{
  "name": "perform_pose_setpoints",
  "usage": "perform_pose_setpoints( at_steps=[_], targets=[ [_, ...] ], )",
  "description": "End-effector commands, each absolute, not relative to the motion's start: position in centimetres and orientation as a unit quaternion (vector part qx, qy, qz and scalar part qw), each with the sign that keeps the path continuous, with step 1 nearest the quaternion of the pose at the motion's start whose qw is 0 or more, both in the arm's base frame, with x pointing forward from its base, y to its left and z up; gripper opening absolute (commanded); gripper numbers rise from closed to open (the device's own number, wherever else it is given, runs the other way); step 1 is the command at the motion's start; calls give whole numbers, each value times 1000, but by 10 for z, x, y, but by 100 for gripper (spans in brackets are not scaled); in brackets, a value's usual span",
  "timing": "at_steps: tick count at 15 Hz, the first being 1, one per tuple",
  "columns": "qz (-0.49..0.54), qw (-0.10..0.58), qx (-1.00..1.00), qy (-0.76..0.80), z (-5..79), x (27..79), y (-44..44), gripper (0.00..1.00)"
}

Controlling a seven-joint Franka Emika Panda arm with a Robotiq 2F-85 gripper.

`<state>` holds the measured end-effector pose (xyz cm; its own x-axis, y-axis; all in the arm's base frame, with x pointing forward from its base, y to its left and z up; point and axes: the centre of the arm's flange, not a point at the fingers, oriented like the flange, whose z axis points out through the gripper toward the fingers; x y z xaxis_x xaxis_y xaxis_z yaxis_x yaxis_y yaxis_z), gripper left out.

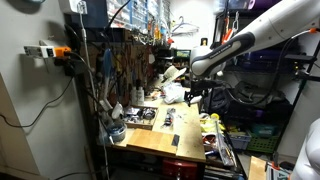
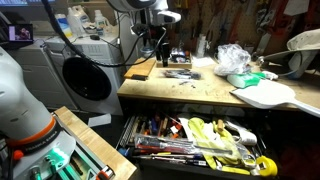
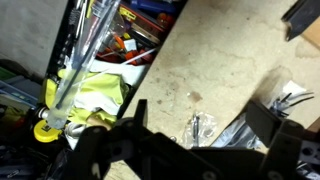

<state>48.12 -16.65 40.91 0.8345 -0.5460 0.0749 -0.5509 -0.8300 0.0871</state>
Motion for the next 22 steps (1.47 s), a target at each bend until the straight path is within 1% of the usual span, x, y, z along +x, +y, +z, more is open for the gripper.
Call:
perform_pose_setpoints(
  at_steps=[1, 2, 5, 10, 11, 15, 19, 22],
  targets=[
    [41, 7, 952, -304, 392, 533, -161, 100],
    [37, 32, 954, -297, 402, 506, -162, 100],
    [36, 19, 953, -300, 392, 525, -157, 100],
    [37, 17, 951, -308, 391, 532, -159, 100],
    [38, 7, 944, -329, 380, 550, -165, 100],
    [33, 11, 923, -384, 354, 585, -178, 100],
    [38, -23, 906, -420, 324, 620, -189, 100],
    [40, -31, 900, -433, 309, 637, -194, 100]
  ],
)
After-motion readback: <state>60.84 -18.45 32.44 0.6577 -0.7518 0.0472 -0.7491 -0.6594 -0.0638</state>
